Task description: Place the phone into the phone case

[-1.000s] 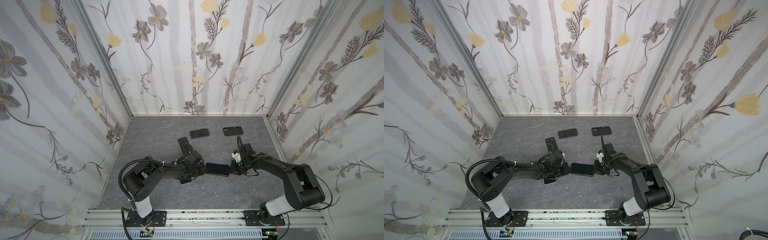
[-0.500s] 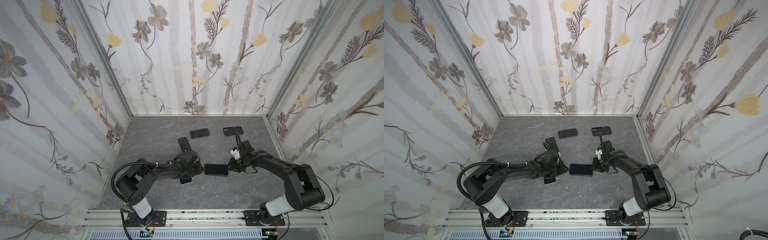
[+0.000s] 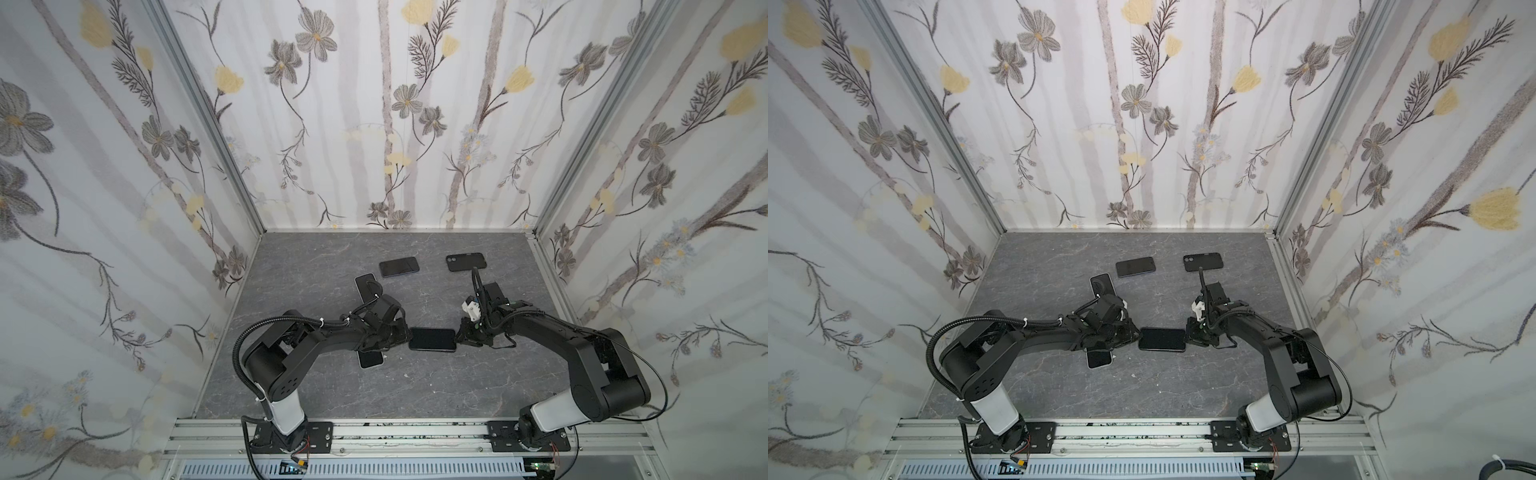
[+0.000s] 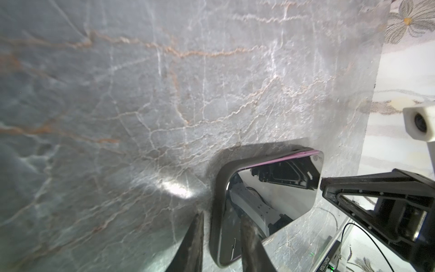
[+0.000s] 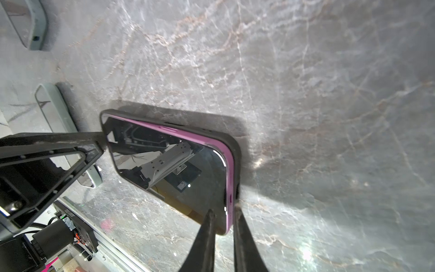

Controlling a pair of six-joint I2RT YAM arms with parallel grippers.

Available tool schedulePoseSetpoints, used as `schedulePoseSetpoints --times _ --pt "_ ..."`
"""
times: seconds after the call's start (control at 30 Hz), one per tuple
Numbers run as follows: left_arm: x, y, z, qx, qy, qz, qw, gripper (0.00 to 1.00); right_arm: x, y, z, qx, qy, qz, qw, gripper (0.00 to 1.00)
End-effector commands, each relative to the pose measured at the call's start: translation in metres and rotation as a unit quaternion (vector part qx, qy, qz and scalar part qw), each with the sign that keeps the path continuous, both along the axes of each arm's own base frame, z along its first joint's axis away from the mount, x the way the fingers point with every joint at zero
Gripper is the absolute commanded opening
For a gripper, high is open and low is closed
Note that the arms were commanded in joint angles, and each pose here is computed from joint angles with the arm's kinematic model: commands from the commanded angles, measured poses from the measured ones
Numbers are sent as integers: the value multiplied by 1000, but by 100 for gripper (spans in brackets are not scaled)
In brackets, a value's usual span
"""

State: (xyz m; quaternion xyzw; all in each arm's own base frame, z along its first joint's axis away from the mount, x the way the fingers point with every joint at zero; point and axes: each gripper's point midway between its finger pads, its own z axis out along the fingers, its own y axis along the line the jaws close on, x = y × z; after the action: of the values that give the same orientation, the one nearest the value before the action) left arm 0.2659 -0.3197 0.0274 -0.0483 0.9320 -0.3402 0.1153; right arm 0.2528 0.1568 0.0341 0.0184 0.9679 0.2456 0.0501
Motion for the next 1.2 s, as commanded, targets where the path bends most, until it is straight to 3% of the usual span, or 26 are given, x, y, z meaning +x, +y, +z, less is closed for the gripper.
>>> schedulePoseSetpoints --times 0.0,0.6,1.17 --pt "-3 -2 -2 0 2 -10 1000 25 -4 -1 -3 -3 5 6 1000 16" --pt "-12 -5 -8 7 6 -12 1000 18 -21 -6 -21 -13 31 12 999 12" --pt "-18 -2 -13 9 10 -9 1000 17 -39 -26 -44 -114 57 33 991 11"
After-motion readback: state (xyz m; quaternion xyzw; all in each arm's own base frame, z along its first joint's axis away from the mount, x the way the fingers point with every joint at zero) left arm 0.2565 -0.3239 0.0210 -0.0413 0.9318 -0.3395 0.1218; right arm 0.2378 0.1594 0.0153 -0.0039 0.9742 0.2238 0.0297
